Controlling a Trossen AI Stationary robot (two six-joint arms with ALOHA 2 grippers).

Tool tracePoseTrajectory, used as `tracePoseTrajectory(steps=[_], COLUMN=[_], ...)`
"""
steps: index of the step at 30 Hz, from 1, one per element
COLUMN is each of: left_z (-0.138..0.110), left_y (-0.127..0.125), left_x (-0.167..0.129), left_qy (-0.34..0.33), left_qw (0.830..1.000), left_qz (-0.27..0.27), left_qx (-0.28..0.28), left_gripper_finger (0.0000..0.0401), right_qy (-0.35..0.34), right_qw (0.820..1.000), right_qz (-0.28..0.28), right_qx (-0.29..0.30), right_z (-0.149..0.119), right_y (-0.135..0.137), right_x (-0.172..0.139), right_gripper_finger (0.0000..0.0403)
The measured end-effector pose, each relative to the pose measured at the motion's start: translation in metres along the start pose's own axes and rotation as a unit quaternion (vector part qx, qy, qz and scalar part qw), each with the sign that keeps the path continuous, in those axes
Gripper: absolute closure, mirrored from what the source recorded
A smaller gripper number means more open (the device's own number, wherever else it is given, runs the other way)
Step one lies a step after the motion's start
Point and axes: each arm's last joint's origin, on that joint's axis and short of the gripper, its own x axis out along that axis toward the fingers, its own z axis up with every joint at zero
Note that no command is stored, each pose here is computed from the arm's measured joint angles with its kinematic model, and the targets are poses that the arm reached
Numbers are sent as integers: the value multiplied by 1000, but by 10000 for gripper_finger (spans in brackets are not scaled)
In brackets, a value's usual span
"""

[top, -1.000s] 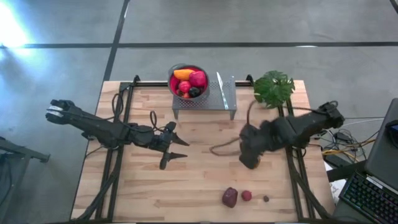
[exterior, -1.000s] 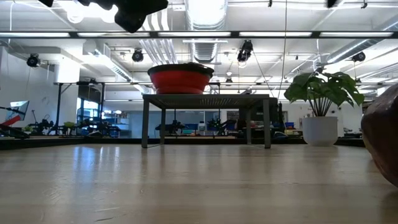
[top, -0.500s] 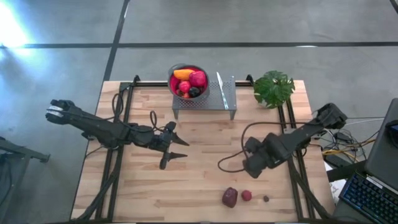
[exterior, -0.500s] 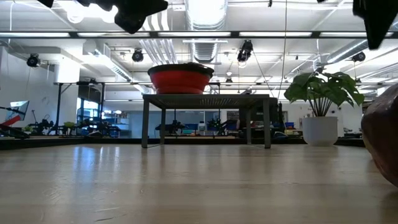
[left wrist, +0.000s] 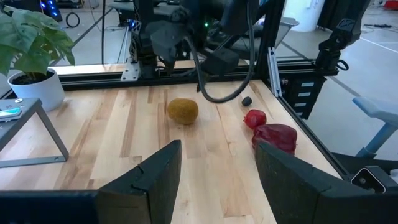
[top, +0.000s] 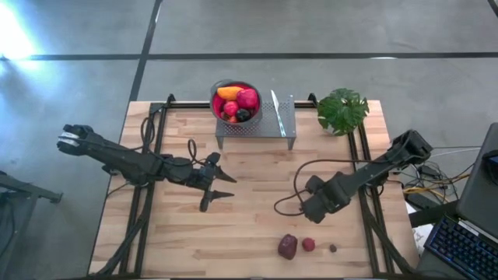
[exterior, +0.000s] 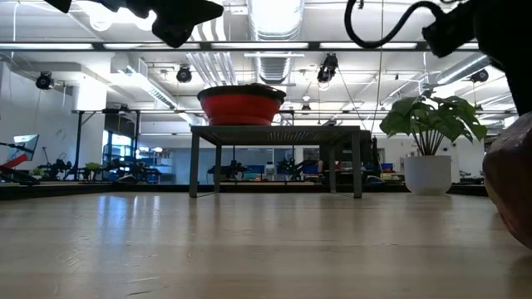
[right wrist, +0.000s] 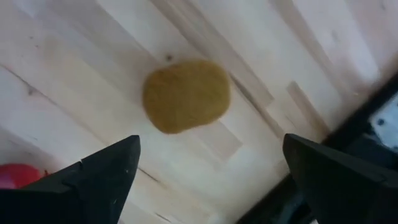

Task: Pick & Place Fruit
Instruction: Put the brown kiwi into the red strainer bowl on the shelf

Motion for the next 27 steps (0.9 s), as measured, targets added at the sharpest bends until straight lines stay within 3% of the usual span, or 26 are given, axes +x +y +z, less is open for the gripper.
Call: tracePoseTrajectory(steps=[6,12,21,27], left_z=[0,0,0,0], left_y=[0,0,0,0], left_x=[0,0,0,0], left_qy=[0,0,0,0], left_qw=[1000,1000,1000,1000], left_qz=[0,0,0,0], left_qx=[0,0,0,0], left_gripper_finger=[190,190,190,190], right_qy=[-7,-4,-5,-6], right_qw=[999,999,998,997], right_qz=[35,30,65,72], right_qx=[-22,-15,-23,-27], right_z=[1,3,7,7], right_y=[6,1,-2,-4], right_x=[18,40,76,85], right_gripper_finger=[14,14,14,14])
